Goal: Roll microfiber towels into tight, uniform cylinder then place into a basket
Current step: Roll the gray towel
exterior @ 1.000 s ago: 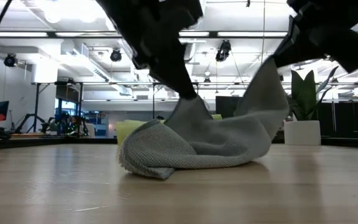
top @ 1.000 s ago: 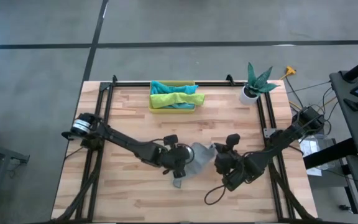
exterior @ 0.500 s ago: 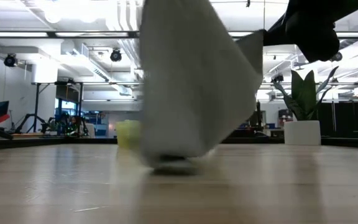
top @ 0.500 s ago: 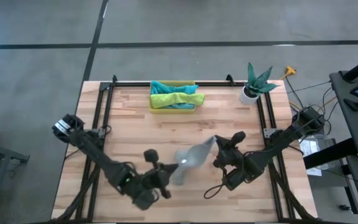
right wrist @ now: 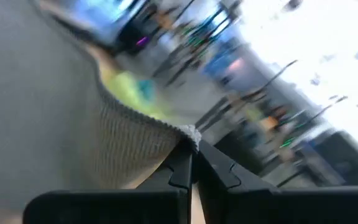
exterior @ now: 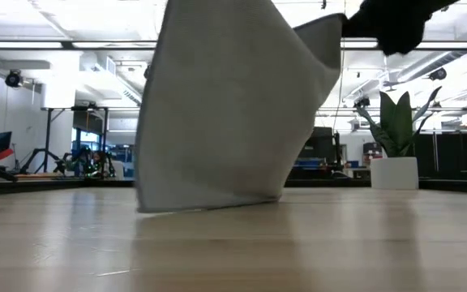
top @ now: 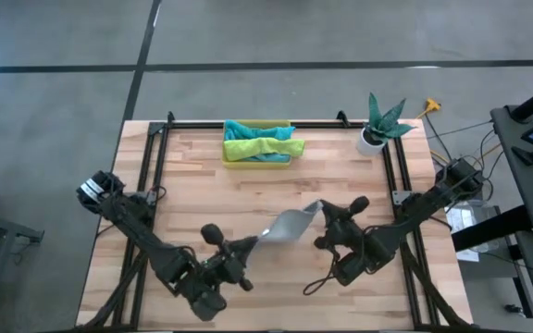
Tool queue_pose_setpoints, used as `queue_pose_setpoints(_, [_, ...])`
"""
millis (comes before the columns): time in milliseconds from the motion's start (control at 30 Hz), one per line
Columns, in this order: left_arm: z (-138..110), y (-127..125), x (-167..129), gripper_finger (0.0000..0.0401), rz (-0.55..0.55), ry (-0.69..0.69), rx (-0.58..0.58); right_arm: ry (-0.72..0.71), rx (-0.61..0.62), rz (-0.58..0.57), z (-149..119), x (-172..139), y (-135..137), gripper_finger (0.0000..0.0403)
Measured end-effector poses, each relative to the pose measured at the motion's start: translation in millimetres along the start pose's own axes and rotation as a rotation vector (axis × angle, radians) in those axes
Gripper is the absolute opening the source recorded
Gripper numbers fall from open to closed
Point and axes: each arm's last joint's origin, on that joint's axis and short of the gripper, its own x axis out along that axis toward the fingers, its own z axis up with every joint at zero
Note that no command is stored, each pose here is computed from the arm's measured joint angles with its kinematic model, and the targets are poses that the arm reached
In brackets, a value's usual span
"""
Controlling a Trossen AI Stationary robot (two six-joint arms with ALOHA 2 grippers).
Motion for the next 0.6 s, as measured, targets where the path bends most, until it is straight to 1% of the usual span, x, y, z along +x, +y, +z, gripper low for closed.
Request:
queue_pose_setpoints(33, [1, -1, -4, 0.0, -0.004, -0.008, 0.001, 0.037, 0.013, 0.049, 4, 0, 0, 0.0009])
queue_pose_setpoints(100, [5, -2, -14, 0.0, -0.007, -0.029, 0.003, 0.109, -0.005, 0.169, 11, -3, 2, 0.0009])
queue_pose_setpoints(167, [9, -4, -25, 0.0, 0.0, -0.052, 0.004, 0.152, -0.02, 0.283, 16, -8, 5, 0.0009])
queue_pose_setpoints(200, [10, -4, -31, 0.0, 0.017, -0.06, 0.007, 0.151, -0.03, 0.316, 17, -11, 6, 0.0009])
queue_pose_setpoints(233, [11, -4, -37, 0.0, 0.042, -0.067, 0.012, 0.142, -0.039, 0.325, 19, -14, 6, 0.0009])
queue_pose_setpoints(267, [12, -4, -43, 0.0, 0.072, -0.071, 0.017, 0.115, -0.039, 0.298, 21, -16, 5, 0.0009])
queue_pose_setpoints(300, [11, -4, -48, 0.0, 0.088, -0.075, 0.02, 0.075, -0.027, 0.244, 23, -18, 4, 0.0009])
queue_pose_setpoints(367, [10, -5, -56, 0.0, 0.074, -0.086, 0.026, -0.014, 0.015, 0.102, 25, -19, 0, 0.0009])
queue_pose_setpoints(433, [11, -6, -62, 0.0, 0.06, -0.094, 0.023, -0.073, 0.053, 0.008, 24, -18, -2, 0.0009])
queue_pose_setpoints(533, [14, -5, -63, 0.0, 0.059, -0.095, 0.007, -0.08, 0.108, -0.031, 22, -13, -3, 0.0009])
queue_pose_setpoints(600, [14, -5, -62, 0.0, 0.059, -0.095, 0.011, -0.048, 0.144, -0.016, 22, -7, -2, 0.0009])
